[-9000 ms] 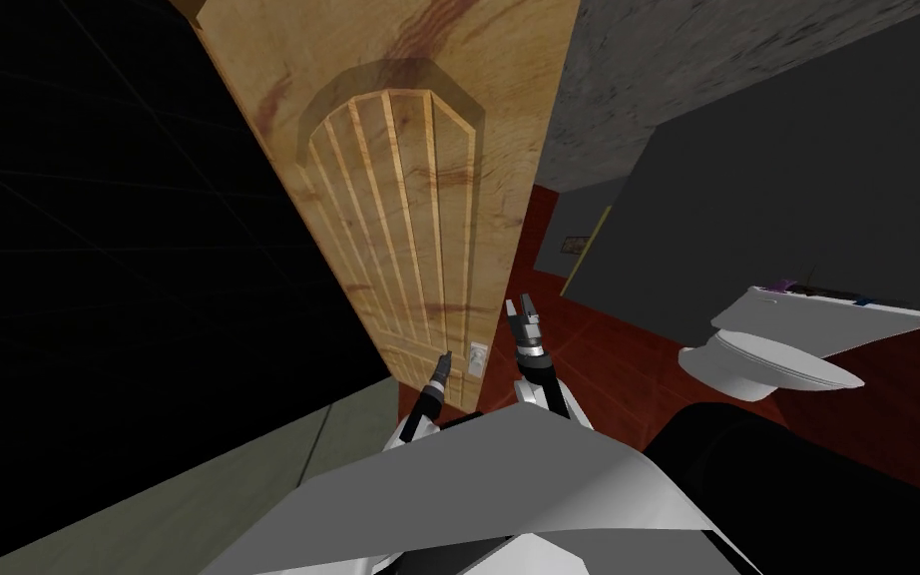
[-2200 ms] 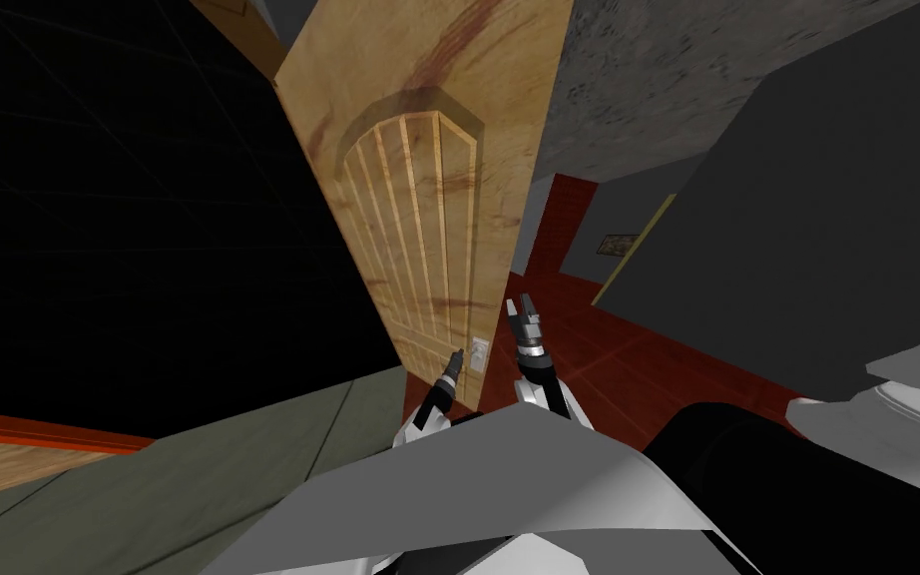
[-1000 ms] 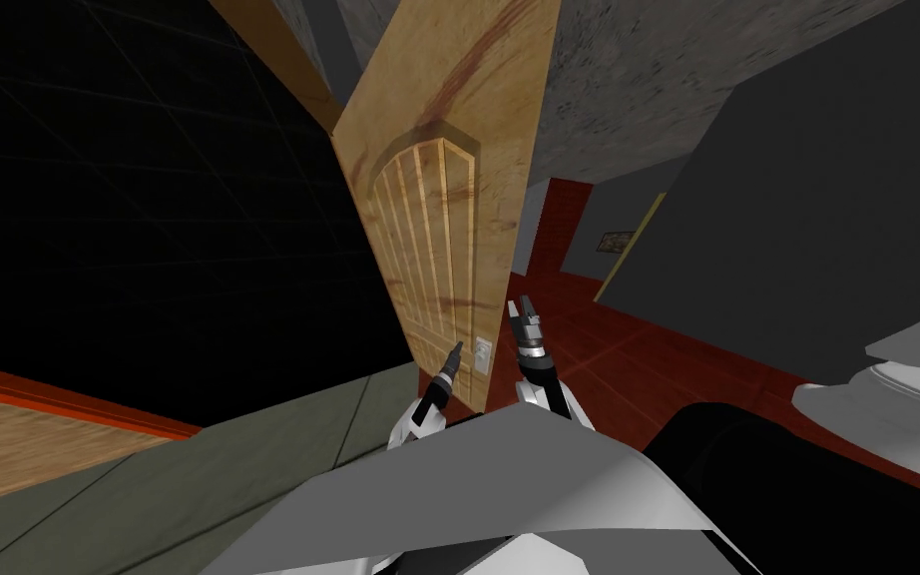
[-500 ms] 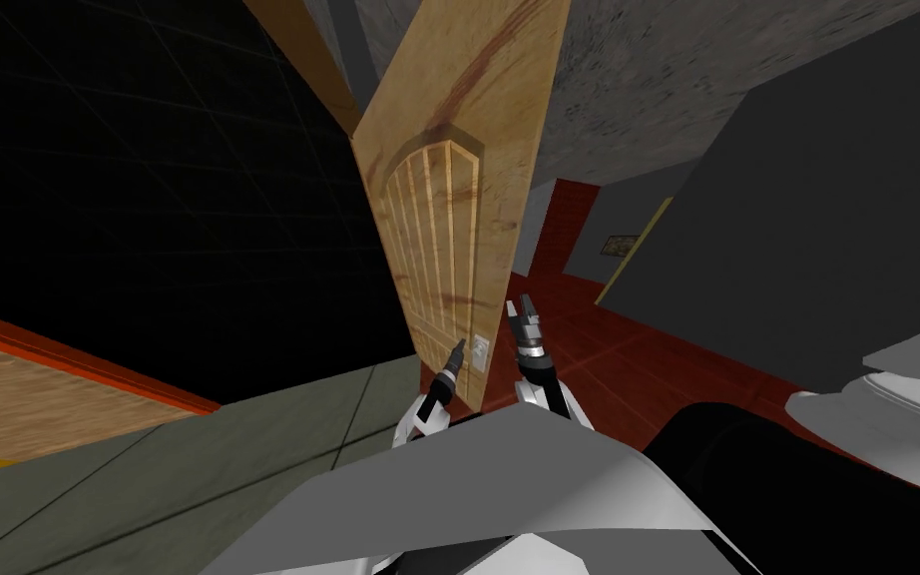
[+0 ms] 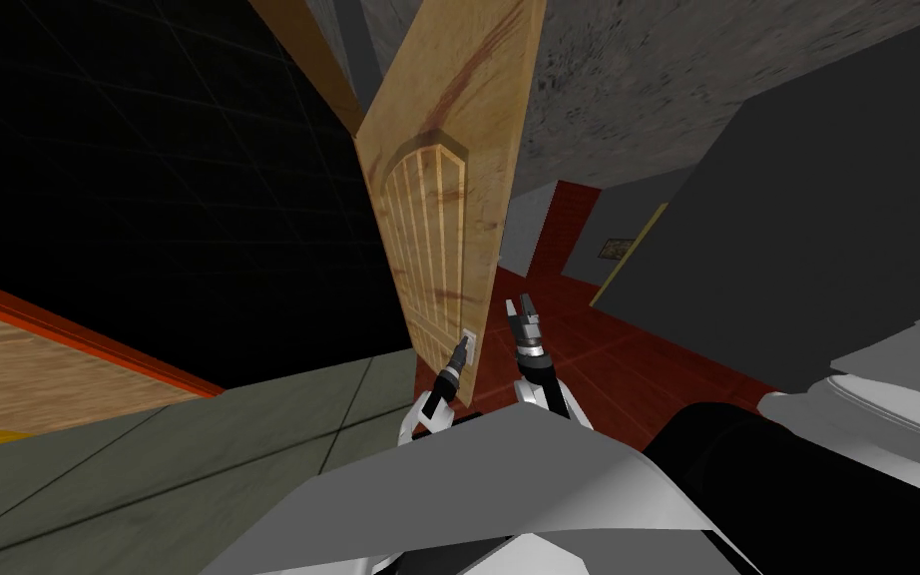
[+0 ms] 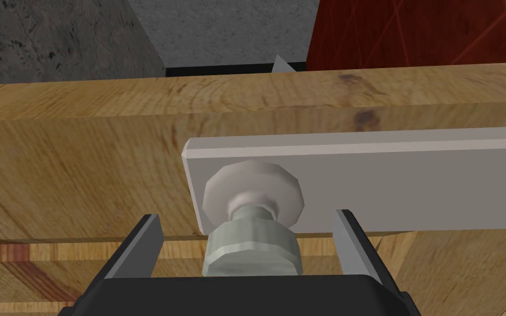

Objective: Push the door open

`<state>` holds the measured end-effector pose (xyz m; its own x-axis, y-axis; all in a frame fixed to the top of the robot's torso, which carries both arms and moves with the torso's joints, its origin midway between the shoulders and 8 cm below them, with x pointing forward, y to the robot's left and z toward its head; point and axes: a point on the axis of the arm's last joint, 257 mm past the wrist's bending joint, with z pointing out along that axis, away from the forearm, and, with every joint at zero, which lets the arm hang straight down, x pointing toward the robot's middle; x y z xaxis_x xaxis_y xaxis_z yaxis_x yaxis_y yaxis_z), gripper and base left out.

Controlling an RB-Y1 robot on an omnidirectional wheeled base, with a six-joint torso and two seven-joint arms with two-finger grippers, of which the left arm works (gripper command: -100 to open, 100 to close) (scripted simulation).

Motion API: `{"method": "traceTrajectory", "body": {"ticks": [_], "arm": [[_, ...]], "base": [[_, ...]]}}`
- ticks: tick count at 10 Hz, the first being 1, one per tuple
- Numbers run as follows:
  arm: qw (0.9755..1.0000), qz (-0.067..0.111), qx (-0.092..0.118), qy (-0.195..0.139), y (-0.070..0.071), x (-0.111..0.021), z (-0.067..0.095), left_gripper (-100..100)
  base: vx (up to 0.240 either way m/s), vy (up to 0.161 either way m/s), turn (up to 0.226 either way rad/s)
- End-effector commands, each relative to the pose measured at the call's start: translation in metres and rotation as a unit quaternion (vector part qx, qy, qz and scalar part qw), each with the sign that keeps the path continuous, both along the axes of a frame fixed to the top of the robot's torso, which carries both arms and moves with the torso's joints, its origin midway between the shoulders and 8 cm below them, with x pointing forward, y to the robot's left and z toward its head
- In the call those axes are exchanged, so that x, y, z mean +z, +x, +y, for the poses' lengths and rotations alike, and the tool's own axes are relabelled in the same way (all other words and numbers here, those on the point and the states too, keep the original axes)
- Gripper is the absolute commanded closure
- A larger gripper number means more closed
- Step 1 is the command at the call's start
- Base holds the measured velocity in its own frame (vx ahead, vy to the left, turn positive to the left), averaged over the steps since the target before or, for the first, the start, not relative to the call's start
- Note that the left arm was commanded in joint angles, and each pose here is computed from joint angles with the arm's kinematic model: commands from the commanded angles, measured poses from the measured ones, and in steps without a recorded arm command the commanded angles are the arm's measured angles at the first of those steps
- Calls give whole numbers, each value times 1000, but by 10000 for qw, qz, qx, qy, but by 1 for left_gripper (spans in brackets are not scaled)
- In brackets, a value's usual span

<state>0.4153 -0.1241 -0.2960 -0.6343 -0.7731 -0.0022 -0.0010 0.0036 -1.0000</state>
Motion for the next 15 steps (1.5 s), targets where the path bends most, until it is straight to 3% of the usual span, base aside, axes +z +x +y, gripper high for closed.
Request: {"method": "traceTrajectory", "body": {"ticks": [1, 3, 4, 5, 6, 11, 12, 15], "arm": [[10000, 0, 0, 0, 0, 0, 0, -100], [9997, -9, 15, 238, 2, -15, 20, -100], [10000, -24, 17, 37, 3, -2, 5, -100], [9999, -11, 15, 111, 1, -7, 10, -100], [9999, -11, 15, 111, 1, -7, 10, 100], [9999, -11, 15, 111, 1, -7, 10, 100], [9996, -38, 83, 257, 8, -15, 27, 100], [9994, -32, 146, 307, 14, -19, 36, 100]], "base": [[-69, -58, -1], [15, -6, -6], [109, 30, -19], [60, 17, -7], [-10, -1, 9], [-7, -2, 4], [80, -144, -22], [123, -163, -10]]}}
